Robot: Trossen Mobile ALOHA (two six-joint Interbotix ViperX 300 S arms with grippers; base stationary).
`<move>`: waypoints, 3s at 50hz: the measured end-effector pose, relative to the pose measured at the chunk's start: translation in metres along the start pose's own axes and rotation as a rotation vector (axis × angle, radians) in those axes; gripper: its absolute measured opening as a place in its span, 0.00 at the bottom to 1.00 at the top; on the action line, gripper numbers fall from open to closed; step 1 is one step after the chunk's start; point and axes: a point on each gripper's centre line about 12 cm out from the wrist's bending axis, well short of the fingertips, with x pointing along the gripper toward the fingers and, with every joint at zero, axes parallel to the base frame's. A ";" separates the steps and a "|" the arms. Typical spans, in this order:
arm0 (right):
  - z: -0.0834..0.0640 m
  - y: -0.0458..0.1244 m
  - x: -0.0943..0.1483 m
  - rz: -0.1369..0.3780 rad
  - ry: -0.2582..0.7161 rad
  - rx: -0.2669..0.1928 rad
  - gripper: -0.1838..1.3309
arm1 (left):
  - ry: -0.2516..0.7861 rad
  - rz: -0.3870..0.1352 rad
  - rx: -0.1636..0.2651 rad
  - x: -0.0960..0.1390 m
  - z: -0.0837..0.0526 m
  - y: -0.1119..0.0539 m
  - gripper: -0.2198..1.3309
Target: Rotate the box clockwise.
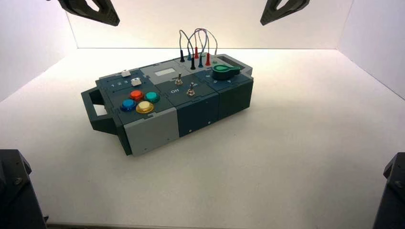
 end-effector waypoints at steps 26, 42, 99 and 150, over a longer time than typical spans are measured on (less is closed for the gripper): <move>0.000 0.000 0.000 0.000 0.002 0.001 0.03 | 0.000 -0.002 0.000 0.000 0.000 0.000 0.04; -0.003 -0.002 0.006 0.008 0.022 0.025 0.03 | 0.093 -0.099 -0.073 -0.005 -0.012 -0.015 0.03; 0.076 -0.061 0.056 -0.035 0.041 -0.058 0.03 | 0.673 -0.167 -0.314 -0.067 -0.055 -0.049 0.03; 0.101 -0.121 0.152 -0.021 0.196 -0.181 0.03 | 0.889 0.029 -0.426 0.035 -0.060 -0.037 0.03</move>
